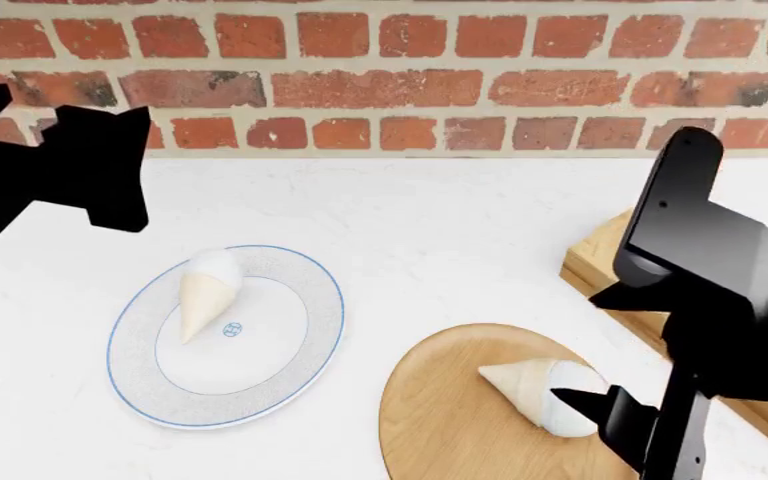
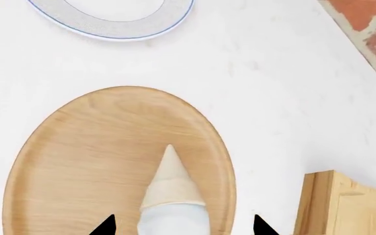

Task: Move the dessert items from the plate to the tray.

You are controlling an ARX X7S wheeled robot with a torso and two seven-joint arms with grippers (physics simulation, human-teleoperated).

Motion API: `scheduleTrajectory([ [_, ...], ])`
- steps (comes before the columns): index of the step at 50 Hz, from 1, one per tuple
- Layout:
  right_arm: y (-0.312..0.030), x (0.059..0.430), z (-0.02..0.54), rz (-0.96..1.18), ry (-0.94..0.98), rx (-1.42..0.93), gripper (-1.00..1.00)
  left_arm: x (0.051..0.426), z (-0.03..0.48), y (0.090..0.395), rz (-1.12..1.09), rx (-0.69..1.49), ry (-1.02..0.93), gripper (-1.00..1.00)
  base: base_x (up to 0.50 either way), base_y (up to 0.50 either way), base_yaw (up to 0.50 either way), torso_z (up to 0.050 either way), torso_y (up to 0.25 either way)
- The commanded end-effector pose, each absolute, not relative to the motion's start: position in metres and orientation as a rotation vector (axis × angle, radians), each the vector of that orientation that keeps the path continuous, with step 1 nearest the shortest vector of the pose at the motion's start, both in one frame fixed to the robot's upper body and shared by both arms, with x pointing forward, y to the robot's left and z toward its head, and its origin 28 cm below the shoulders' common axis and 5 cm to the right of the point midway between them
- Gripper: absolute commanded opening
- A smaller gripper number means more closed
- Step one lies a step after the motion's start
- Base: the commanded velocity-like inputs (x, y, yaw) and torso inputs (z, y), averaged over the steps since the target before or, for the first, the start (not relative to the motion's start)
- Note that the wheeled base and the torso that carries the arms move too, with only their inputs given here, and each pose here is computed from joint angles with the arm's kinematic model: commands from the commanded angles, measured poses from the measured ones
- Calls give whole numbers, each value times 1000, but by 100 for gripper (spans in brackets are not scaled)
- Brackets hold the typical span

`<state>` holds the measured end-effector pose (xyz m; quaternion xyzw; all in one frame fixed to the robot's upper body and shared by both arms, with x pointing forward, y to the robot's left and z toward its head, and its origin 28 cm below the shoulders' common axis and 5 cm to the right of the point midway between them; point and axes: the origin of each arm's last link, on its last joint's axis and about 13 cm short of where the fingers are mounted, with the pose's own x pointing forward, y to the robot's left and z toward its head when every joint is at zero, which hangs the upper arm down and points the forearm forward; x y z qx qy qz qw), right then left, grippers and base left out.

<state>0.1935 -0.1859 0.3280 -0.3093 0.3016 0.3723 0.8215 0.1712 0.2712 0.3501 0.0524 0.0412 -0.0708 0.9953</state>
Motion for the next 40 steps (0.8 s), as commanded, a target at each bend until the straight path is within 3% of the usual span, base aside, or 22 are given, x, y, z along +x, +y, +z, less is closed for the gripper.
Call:
scheduleTrajectory([
  [1,-185,198,314,812,676,-653,100,172,348,271,-139,105,87,100,0,0,0,0,0],
  [40,-195,208,286,804,730,-598,100,173,342,273,-127,110,97,100,0,0,0,0,0],
])
